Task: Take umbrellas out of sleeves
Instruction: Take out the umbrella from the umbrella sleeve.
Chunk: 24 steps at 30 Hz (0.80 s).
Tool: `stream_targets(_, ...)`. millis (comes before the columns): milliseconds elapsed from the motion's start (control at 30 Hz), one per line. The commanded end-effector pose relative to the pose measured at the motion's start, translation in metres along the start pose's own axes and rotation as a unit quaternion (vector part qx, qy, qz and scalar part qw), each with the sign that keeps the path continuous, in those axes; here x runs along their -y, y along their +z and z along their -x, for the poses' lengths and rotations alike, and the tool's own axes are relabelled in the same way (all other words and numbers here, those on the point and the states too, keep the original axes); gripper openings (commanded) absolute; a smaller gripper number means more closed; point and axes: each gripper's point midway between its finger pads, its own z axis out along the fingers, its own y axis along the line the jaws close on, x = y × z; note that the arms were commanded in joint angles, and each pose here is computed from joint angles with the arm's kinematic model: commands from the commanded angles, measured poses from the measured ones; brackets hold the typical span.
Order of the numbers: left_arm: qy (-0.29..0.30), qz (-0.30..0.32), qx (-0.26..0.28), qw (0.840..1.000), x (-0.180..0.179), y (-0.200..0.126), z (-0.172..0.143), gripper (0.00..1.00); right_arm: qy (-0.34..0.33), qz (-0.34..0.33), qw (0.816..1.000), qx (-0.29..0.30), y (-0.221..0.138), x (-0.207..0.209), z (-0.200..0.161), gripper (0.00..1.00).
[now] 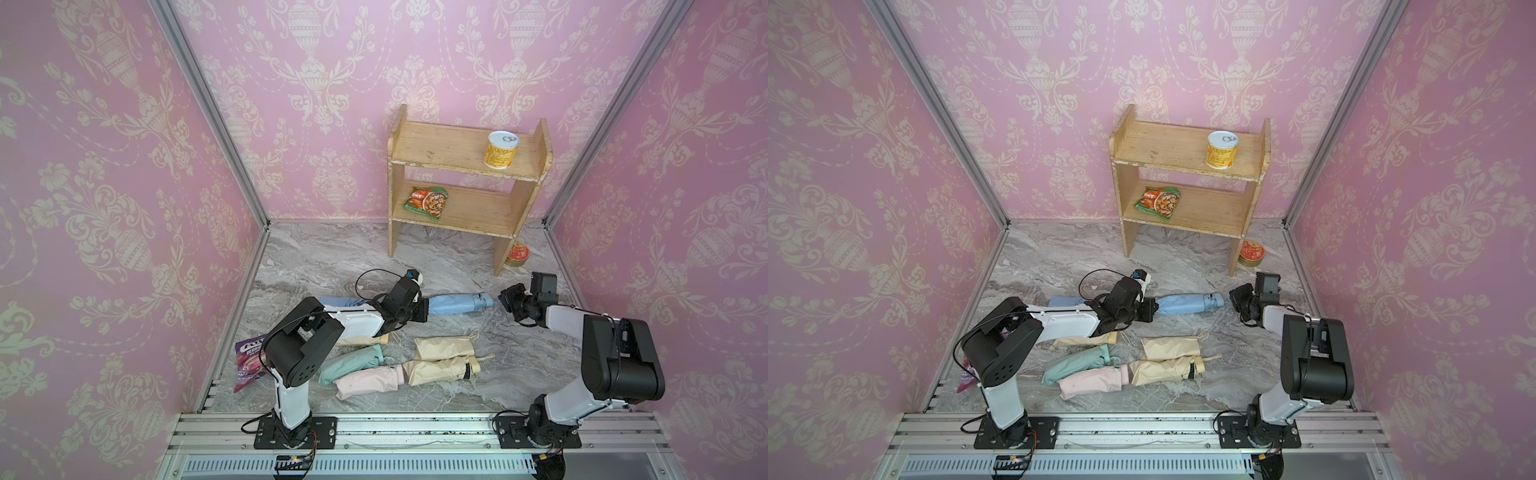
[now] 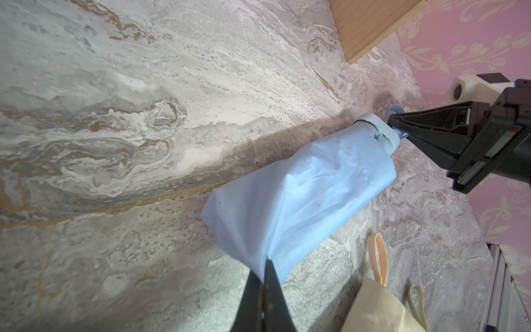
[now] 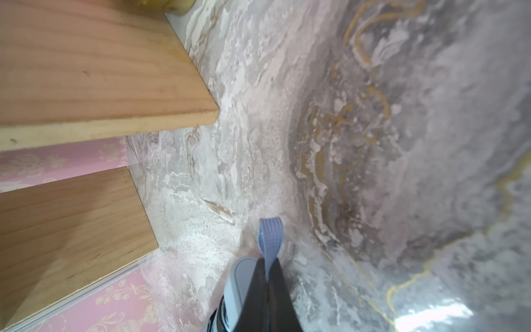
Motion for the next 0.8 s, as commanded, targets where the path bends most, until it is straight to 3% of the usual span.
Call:
stream_targets(0, 0.005, 0.004, 0.012, 1.000, 0.006, -0.009, 0.009, 0.01, -0.001, -0.014, 1.000, 0.003, -0.005, 0.012, 0.004, 0.00)
stream_targets(767, 0.027, 0.028, 0.016, 0.999, -0.002, -0.019, 0.009, 0.01, 0.015, -0.048, 0.998, 0.044, -0.032, 0.044, 0.042, 0.00)
